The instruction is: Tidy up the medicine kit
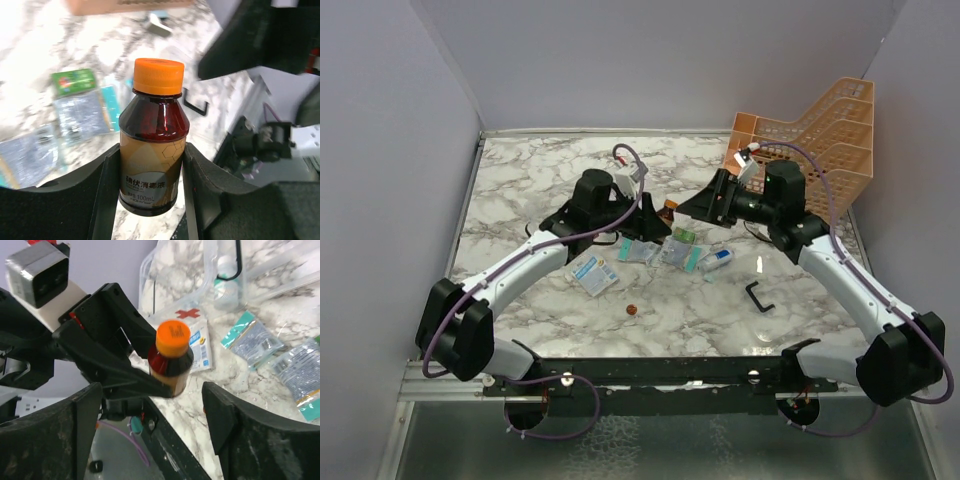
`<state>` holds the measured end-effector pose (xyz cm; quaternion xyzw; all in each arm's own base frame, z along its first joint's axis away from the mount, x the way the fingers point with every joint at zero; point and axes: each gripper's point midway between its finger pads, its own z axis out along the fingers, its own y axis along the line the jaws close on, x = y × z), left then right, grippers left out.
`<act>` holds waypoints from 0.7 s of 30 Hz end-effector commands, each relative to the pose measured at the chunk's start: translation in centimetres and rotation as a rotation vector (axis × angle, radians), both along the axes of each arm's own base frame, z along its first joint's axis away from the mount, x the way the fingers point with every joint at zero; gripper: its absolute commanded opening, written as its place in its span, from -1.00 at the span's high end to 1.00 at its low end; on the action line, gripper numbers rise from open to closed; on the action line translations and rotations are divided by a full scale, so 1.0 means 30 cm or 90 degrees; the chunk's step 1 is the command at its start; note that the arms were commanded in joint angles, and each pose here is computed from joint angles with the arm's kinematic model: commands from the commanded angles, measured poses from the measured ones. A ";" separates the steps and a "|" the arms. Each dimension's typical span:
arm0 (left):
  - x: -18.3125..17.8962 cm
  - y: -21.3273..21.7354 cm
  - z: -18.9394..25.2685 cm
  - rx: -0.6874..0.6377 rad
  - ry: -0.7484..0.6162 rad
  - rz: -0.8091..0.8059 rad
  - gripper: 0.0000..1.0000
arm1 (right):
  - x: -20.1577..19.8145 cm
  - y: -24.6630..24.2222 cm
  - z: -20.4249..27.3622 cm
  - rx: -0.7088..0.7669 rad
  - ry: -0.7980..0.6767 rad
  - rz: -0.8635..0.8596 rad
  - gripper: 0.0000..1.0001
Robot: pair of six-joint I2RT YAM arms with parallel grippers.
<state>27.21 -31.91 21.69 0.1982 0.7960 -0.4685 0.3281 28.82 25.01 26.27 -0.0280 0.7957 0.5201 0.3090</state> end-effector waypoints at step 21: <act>0.404 0.662 -0.071 0.043 0.140 0.724 0.42 | 0.099 -0.052 -0.030 -0.090 0.003 -0.091 -0.63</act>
